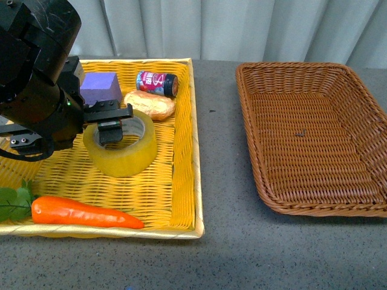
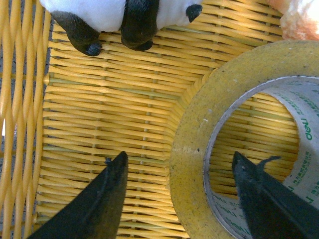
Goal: Move tape to another basket
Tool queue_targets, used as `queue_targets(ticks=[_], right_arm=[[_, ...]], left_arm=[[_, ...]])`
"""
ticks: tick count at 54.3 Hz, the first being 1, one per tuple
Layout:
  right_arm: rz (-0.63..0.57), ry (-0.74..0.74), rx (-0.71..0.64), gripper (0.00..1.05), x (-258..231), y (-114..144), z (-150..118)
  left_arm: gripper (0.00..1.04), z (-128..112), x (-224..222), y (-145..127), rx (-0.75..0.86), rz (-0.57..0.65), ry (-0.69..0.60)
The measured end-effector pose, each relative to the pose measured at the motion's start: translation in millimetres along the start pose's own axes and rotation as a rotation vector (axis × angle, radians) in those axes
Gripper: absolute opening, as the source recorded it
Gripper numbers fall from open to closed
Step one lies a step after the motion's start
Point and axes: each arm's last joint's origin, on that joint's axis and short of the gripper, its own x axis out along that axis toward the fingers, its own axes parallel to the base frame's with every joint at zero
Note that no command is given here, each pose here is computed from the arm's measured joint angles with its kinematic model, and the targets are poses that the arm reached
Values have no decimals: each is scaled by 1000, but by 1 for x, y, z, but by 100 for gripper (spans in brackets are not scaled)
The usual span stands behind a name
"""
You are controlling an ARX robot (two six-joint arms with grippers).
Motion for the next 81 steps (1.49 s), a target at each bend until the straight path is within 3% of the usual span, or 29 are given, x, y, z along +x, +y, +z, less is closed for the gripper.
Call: queue_targets(ticks=[10, 14, 30, 41, 58, 71, 81], right_arm=[[0, 0, 0, 96, 0, 0, 0], [0, 0, 0, 96, 0, 0, 0], [0, 0, 0, 96, 0, 0, 0], [0, 0, 0, 96, 0, 0, 0], [0, 0, 0, 96, 0, 0, 0], [0, 0, 0, 96, 0, 0, 0], [0, 0, 0, 96, 0, 0, 0]], left_arm=[[27, 3, -1, -3, -2, 0, 5], [17, 3, -2, -4, 0, -3, 8], [16, 10, -21, -22, 56, -102, -42], [16, 35, -69, -59, 262, -272, -210], [16, 49, -103, -119, 655, -464, -393], [16, 36, -111, -172, 917, -586, -456], [16, 28, -104, -195, 1039, -611, -471]])
